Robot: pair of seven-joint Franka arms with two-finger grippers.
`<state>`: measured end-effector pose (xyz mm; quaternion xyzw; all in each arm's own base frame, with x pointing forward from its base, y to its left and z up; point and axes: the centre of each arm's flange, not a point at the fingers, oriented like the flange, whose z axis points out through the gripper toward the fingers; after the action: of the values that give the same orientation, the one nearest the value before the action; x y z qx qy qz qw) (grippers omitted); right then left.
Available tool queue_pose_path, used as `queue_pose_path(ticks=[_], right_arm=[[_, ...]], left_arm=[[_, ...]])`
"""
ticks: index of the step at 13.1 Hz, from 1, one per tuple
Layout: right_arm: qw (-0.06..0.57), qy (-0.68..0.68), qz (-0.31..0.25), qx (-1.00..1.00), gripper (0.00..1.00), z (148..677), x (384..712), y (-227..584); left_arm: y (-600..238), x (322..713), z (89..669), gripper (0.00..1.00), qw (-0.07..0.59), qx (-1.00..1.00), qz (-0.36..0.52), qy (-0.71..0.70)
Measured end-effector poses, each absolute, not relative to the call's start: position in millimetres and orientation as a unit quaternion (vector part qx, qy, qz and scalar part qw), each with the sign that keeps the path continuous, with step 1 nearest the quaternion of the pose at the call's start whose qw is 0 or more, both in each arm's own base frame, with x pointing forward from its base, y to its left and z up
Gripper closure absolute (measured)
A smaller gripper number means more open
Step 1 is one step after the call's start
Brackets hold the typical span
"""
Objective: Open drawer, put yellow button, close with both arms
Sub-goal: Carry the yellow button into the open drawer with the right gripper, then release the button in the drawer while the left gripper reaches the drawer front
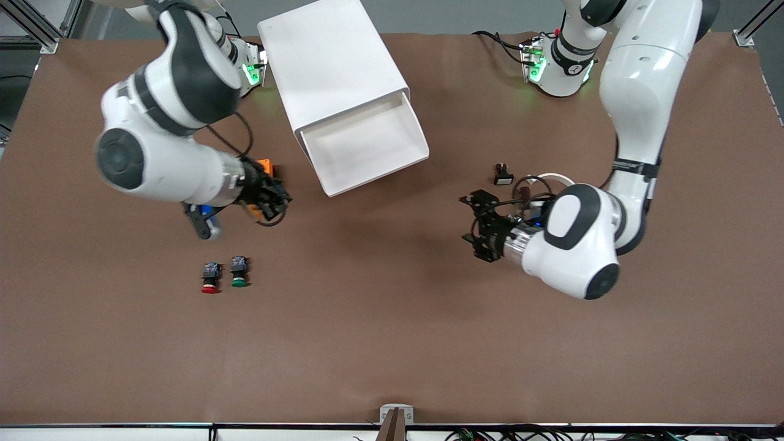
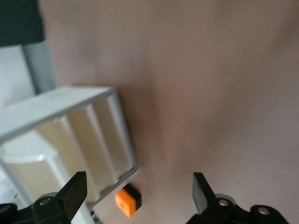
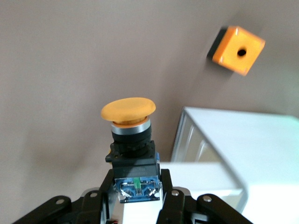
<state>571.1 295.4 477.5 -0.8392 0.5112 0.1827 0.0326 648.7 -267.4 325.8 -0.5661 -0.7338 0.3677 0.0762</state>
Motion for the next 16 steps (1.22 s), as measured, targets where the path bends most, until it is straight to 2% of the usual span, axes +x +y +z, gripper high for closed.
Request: queue_pose_path(ticks=[2, 7, 10, 13, 14, 16], right_arm=[[0.029, 0.545, 0.173, -0.82, 0.59, 469, 545, 351], [0.022, 0.59, 0.158, -0.792, 0.59, 438, 478, 443], [0.024, 0.604, 0.148, -0.783, 0.59, 420, 457, 463], [0.024, 0.609, 0.14, -0.781, 0.58, 416, 454, 463], [0.026, 0.611, 0.138, -0.779, 0.52, 421, 457, 458], [0.016, 0.612, 0.139, -0.778, 0.3, 435, 461, 443]], left_arm=[[-233, 659, 332, 0.0, 0.069, -0.619, 0.316, -0.716], [-216, 660, 354, 0.0, 0.122, -0.761, 0.146, -0.62], [-216, 658, 388, 0.0, 0.1, -0.822, 0.128, -0.545], [-215, 657, 398, 0.0, 0.087, -0.859, 0.129, -0.487], [-216, 657, 400, 0.0, 0.082, -0.87, 0.129, -0.468], [-217, 659, 404, 0.0, 0.066, -0.902, 0.126, -0.408]])
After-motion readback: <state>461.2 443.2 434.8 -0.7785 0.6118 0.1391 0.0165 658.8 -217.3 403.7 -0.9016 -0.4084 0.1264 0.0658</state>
